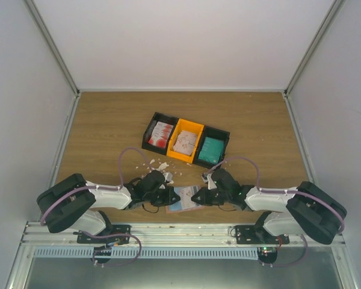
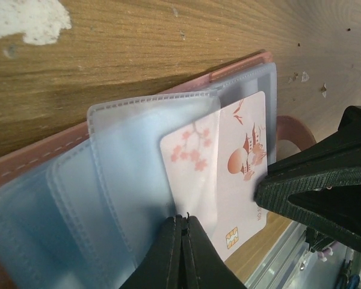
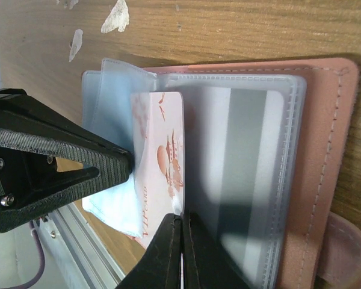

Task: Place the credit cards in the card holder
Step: Insert the credit card into the card holder.

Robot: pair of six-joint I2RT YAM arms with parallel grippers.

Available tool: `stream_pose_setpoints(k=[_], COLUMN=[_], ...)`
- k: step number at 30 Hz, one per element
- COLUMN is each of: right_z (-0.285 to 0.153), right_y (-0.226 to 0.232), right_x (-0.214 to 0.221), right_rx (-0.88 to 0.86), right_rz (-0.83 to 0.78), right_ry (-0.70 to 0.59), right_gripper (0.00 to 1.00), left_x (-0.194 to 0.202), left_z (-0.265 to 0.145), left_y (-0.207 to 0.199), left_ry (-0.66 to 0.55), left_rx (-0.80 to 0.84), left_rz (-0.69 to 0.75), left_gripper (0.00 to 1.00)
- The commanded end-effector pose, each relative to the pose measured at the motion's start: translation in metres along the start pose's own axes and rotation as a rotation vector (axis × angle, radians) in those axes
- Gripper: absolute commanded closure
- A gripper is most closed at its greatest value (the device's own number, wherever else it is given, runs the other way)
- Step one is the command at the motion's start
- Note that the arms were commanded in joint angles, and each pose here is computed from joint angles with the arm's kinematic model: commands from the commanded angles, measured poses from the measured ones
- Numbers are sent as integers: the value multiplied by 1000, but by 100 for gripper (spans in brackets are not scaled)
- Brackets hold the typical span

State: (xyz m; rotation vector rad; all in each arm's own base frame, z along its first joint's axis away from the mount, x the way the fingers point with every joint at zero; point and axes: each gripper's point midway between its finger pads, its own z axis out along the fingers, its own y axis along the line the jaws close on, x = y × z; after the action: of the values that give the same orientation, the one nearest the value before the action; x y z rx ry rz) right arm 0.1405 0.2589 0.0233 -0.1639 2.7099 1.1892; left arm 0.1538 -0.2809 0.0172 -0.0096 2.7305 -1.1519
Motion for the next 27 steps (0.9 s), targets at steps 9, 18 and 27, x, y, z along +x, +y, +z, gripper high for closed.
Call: stream_pose_setpoints(k=[9, 18, 27], right_z=[8, 14, 22], right_y=[-31, -30, -23], right_x=[18, 14, 16], right_rx=[27, 24, 21], right_rz=[124, 153, 141], right_ry=[28, 29, 57], right_gripper=[100, 100, 100], left_x=[21, 36, 41], left_z=[-41, -46, -34], left_y=[63, 81, 68], left_ry=[-40, -14, 52], left_rx=[-240, -270, -199], left_rz=[-75, -120, -80], left_gripper=[72, 74, 93])
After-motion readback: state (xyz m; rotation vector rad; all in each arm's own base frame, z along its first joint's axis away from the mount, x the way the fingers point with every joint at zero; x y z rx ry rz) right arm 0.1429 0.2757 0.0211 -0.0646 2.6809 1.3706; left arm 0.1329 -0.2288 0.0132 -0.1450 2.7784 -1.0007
